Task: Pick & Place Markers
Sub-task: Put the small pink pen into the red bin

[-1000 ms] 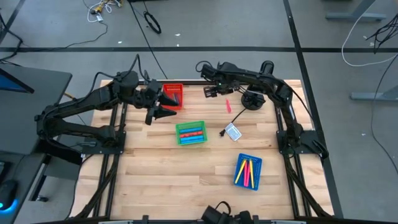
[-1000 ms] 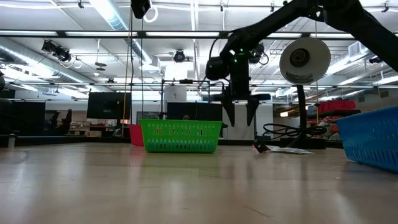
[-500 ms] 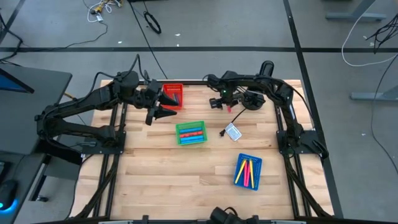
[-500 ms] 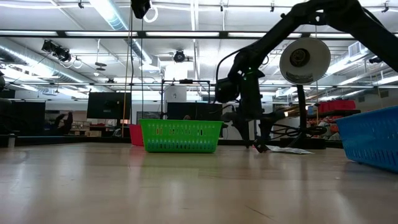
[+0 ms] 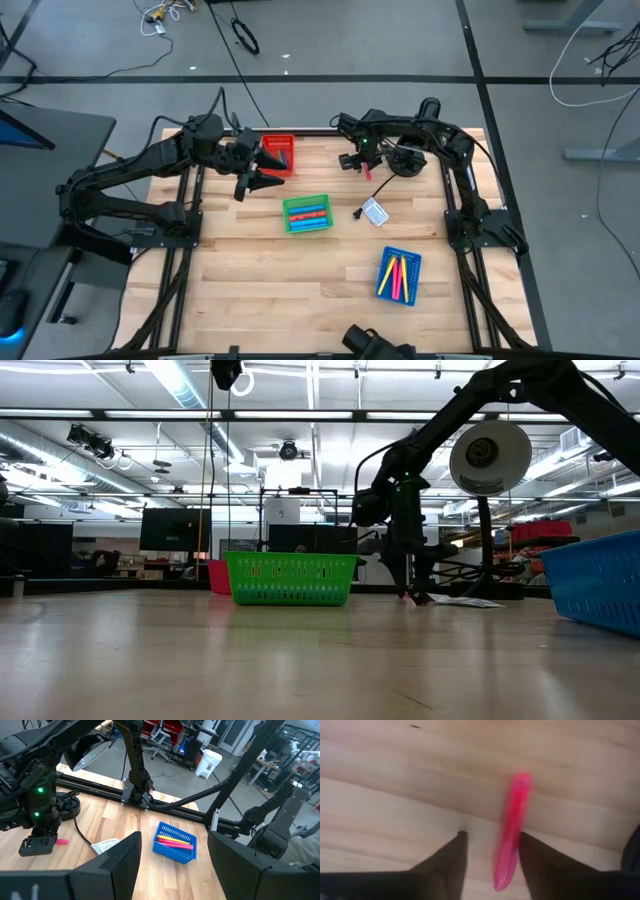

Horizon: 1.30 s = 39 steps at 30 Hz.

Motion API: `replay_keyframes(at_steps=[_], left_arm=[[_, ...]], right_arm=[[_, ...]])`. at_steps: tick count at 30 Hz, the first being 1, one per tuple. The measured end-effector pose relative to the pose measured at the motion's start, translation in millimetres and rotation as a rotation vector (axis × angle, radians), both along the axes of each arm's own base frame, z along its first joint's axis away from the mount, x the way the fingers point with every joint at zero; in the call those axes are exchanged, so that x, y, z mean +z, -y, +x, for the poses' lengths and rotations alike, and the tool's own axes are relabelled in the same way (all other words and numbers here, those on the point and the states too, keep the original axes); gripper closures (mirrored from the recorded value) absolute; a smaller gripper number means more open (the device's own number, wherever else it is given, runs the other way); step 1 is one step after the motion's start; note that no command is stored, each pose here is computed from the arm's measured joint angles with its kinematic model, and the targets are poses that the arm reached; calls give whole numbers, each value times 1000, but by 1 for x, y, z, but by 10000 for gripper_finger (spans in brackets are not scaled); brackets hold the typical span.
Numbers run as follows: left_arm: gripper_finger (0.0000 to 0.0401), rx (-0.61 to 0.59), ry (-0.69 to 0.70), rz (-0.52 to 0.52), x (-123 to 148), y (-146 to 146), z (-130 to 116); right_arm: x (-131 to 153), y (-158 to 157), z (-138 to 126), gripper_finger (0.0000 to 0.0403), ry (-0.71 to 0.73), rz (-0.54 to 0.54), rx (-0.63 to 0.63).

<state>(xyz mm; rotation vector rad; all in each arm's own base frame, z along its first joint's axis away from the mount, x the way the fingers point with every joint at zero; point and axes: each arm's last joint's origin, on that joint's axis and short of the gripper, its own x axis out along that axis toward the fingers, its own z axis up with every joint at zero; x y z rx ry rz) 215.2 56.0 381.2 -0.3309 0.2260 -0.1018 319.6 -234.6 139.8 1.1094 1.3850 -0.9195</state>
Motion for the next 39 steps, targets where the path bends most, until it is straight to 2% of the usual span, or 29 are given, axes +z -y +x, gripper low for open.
replay_keyframes(at_steps=[7, 9, 13, 15, 20, 28, 35, 39], left_arm=[[167, 28, -1, 13, 0, -1, 0], [167, 36, -1, 16, 0, -1, 0], [167, 48, -1, -2, 0, -1, 0], [167, 71, 5, -24, 1, -2, 1], [167, 133, 6, -35, 2, -4, 1], [167, 145, 6, -41, 2, -4, 1], [167, 202, 22, -69, 3, -6, 1], [167, 222, 56, -79, 7, -6, 1]], right_arm=[[0, -1, -1, 370, -8, 9, 30], [0, -1, -1, 388, -5, 8, 43], [6, -3, -1, 368, 6, 6, 47], [17, -8, 1, 366, 35, -9, 64], [57, -23, 5, 381, 140, -99, 134], [134, -58, 2, 385, 362, -299, 264], [190, -89, -4, 385, 586, -477, 419], [215, -106, -3, 385, 747, -533, 471]])
